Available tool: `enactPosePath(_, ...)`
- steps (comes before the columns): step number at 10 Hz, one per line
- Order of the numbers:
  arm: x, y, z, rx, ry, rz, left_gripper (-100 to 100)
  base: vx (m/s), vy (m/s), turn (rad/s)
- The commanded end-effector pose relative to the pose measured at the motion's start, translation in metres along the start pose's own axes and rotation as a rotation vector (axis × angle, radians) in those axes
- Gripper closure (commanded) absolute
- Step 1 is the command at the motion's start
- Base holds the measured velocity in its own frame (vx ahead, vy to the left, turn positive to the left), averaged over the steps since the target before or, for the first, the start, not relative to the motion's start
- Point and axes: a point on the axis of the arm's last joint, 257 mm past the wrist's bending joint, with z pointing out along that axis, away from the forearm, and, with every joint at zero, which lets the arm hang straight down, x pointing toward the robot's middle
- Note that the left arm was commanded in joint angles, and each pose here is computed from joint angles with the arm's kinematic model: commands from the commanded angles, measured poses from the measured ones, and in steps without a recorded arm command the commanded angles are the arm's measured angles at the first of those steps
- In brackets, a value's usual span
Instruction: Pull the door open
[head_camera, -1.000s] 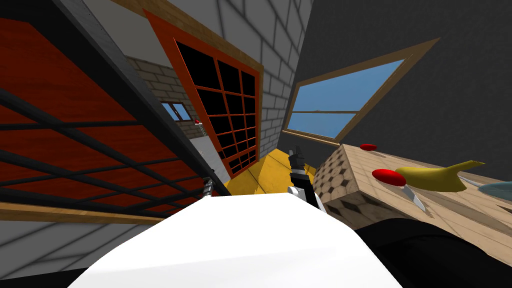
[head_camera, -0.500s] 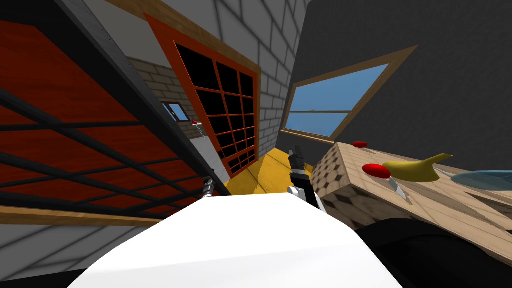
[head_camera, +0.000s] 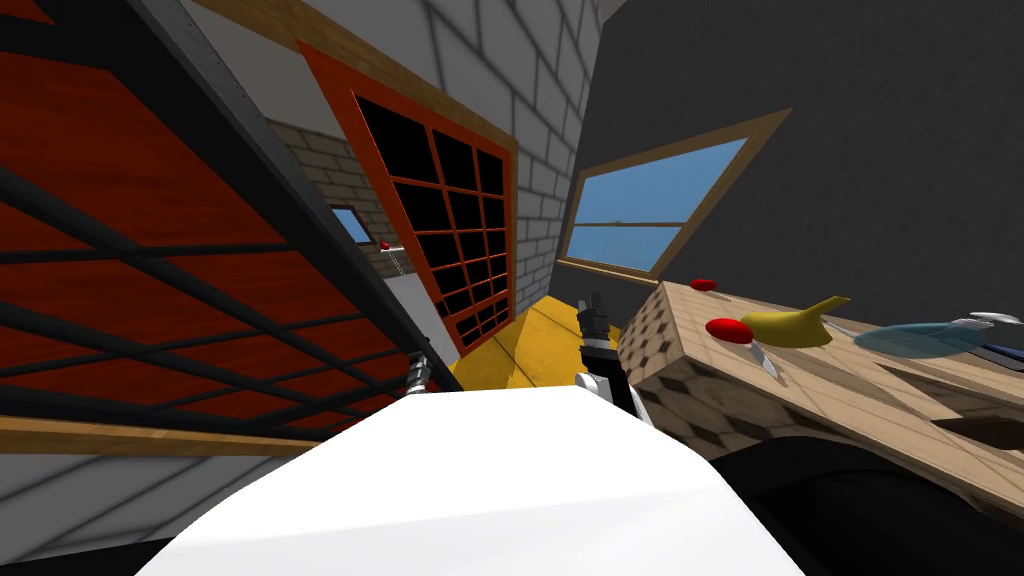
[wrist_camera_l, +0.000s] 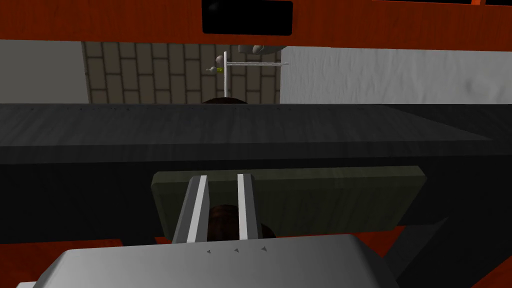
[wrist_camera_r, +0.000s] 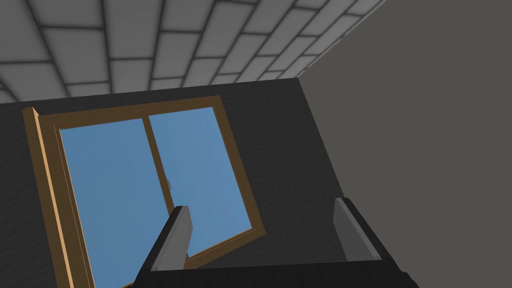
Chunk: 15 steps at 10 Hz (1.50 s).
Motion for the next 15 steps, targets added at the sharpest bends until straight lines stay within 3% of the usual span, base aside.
enactPosePath(1, -0.017, 0.006, -0.008, -0.026, -0.028, -0.001, 100, -0.023, 0.002, 0.004)
enactPosePath(4, -0.017, 0.006, -0.008, -0.026, -0.028, -0.001, 100, -0.003, 0.002, 0.007)
enactPosePath(9, -0.01, 0.002, 0.0008, -0.012, -0.017, -0.174, 100, -0.065, 0.032, -0.087)
enactPosePath(10, 0.007, -0.008, 0.0069, 0.016, 0.011, -0.198, -100, -0.091, 0.003, -0.118)
enactPosePath(15, 0.012, -0.011, 0.0114, 0.026, 0.005, -0.36, -100, -0.074, 0.018, -0.055)
